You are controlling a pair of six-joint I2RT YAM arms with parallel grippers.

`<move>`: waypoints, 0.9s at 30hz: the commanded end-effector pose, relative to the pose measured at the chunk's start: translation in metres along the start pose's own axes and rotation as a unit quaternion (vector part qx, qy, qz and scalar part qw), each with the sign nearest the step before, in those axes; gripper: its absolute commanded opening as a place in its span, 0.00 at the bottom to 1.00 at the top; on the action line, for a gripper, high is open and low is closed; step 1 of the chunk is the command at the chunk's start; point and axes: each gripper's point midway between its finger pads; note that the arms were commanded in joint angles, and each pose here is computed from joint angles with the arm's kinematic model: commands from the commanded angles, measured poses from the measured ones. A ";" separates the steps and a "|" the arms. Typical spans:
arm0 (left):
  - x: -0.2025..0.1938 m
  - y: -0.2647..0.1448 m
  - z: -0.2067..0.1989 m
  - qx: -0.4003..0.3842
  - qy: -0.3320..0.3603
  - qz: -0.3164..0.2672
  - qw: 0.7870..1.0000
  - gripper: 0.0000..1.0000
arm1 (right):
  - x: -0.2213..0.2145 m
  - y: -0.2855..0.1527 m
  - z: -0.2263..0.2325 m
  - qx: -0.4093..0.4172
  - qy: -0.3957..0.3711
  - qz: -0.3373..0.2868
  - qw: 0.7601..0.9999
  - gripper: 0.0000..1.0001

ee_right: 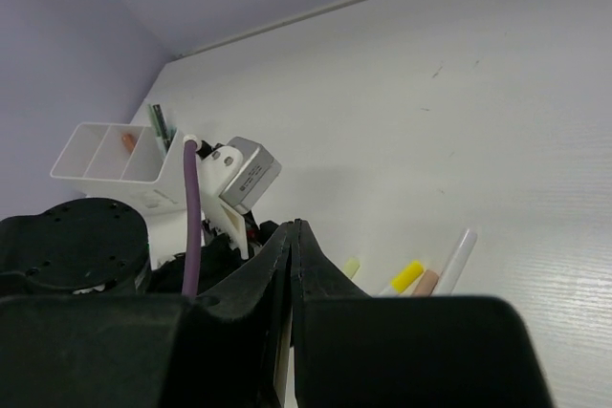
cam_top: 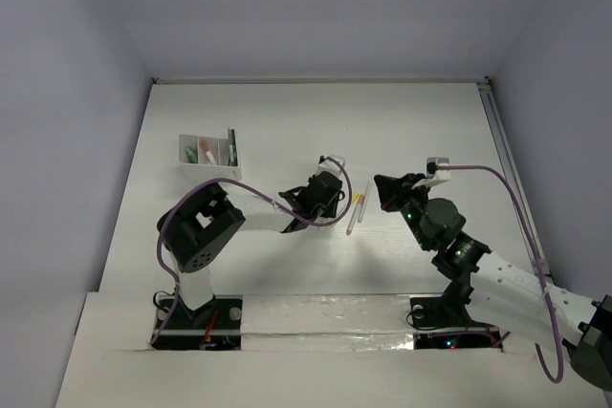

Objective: Sort the stationery into containers
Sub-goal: Pick up the pen from the center of the board, then place the pen in the storage box.

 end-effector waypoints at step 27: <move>0.227 -0.098 0.176 0.180 -0.136 -0.268 0.937 0.00 | 0.023 0.001 0.023 0.029 0.021 -0.026 0.999 0.06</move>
Point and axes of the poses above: each gripper's point midway between its finger pads, its own y axis out along the fingers, its own z axis along the line the jaws close on, x = y × z, and after that the axes turned 6 degrees about y, right-handed
